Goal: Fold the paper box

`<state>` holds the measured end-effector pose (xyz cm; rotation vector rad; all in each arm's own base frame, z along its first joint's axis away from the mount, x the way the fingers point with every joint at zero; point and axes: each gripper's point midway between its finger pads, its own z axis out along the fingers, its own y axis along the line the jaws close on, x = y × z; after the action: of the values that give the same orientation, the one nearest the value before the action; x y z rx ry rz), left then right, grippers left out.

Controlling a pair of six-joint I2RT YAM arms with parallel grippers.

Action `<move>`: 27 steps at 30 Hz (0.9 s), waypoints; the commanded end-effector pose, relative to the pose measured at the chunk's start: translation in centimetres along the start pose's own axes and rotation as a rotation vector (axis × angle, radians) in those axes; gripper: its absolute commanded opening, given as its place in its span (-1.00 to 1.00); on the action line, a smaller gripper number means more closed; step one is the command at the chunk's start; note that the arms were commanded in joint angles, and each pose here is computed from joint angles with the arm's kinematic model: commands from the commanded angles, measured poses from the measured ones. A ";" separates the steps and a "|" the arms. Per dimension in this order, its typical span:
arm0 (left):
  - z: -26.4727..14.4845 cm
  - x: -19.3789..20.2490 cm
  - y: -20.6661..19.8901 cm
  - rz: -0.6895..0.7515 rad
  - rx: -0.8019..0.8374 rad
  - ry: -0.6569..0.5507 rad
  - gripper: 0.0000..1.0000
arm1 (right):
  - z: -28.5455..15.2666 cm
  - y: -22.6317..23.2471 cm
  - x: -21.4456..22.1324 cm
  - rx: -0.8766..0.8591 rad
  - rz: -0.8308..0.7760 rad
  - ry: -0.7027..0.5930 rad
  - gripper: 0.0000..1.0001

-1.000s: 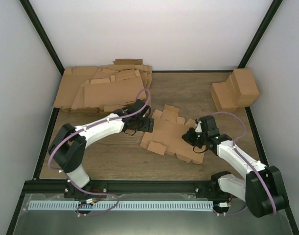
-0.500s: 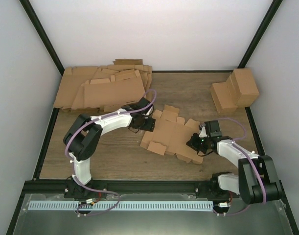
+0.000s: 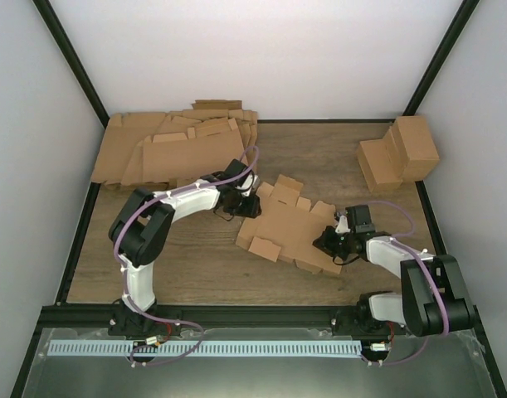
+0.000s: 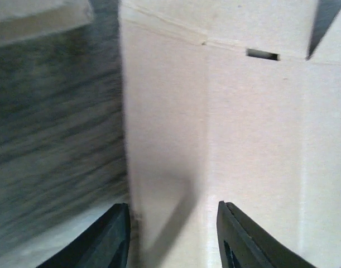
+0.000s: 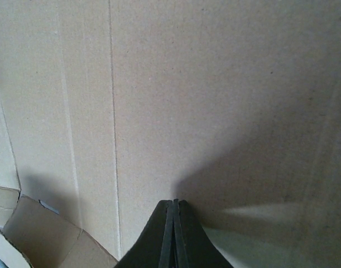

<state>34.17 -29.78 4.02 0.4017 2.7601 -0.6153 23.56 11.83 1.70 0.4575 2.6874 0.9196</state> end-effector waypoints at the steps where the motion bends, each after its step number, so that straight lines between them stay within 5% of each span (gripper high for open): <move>1: -0.5 -0.5 -3.0 0.054 0.143 0.002 -0.23 | 0.4 -1.6 0.7 0.053 0.024 0.023 -0.99; 8: -0.8 0.2 -3.4 0.086 0.120 0.044 -0.90 | 0.2 -1.3 0.6 0.047 0.020 0.018 -0.99; 21: -5.8 -1.0 -7.5 0.534 -0.424 -0.047 -0.92 | -1.3 2.4 2.7 -0.142 -0.006 0.069 -0.97; 27: -7.6 -0.8 -9.6 0.710 -0.557 -0.084 -0.92 | -2.5 2.9 3.9 -0.163 -0.044 0.069 -0.81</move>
<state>29.62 -37.22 14.20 0.9958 2.4029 -0.0170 21.18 13.78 4.45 0.3690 2.6246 1.1145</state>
